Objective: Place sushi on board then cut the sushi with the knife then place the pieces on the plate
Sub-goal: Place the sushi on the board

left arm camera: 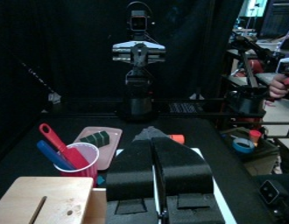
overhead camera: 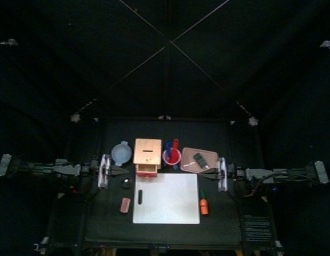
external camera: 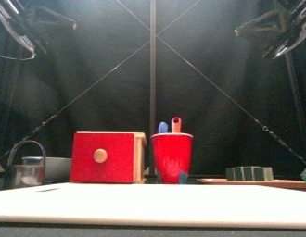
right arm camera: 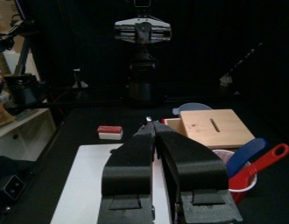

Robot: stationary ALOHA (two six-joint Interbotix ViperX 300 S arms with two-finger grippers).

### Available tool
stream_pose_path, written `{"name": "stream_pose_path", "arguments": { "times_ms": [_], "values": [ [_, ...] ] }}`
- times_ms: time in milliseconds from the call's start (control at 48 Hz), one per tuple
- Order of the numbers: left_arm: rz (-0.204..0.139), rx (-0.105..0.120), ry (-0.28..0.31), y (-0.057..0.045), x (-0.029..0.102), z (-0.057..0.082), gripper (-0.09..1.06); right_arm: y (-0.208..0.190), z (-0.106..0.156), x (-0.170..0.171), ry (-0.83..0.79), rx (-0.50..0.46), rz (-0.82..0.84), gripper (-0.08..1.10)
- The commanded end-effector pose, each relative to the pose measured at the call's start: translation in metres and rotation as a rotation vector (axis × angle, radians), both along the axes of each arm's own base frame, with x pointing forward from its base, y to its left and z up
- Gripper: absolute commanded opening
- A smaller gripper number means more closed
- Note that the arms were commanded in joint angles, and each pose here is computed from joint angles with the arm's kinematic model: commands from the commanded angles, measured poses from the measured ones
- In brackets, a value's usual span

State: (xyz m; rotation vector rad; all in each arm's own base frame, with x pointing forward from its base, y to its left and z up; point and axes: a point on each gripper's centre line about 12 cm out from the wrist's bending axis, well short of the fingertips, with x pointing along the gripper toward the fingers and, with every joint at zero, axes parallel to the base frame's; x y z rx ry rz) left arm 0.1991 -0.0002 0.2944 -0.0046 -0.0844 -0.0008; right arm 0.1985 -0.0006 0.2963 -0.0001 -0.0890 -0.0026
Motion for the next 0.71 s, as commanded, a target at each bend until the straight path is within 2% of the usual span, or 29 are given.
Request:
{"name": "stream_pose_path", "arguments": {
  "times_ms": [21, 104, 208, 292, 333, 438, 562, 625, 708],
  "values": [
    [0.023, 0.004, 0.014, 0.005, 0.002, -0.005, 0.1, -0.026, -0.002, 0.003, 0.032, 0.02, -0.127, 0.04],
    [0.04, 0.004, 0.02, 0.008, 0.002, -0.008, 0.1, -0.056, -0.018, 0.005, 0.14, 0.064, -0.269, 0.04],
    [0.043, 0.001, 0.026, 0.009, 0.002, -0.01, 0.1, -0.1, -0.039, -0.002, 0.32, 0.211, -0.475, 0.06],
    [0.043, 0.001, 0.034, 0.009, 0.003, -0.012, 0.1, -0.115, -0.051, -0.006, 0.423, 0.295, -0.545, 0.14],
    [0.042, 0.001, 0.038, 0.008, 0.004, -0.013, 0.1, -0.119, -0.056, -0.005, 0.466, 0.325, -0.556, 0.21],
    [0.043, 0.001, 0.049, 0.009, 0.005, -0.015, 0.1, -0.119, -0.073, 0.0, 0.572, 0.415, -0.551, 0.46],
    [0.054, 0.0, 0.048, 0.011, 0.006, -0.015, 0.1, -0.118, -0.087, 0.009, 0.669, 0.603, -0.549, 0.8],
    [0.058, 0.002, 0.046, 0.012, 0.005, -0.015, 0.1, -0.118, -0.095, 0.011, 0.726, 0.643, -0.554, 0.88],
    [0.061, 0.0, 0.046, 0.013, 0.005, -0.015, 0.1, -0.121, -0.103, 0.014, 0.806, 0.691, -0.573, 0.89]
  ]
}}
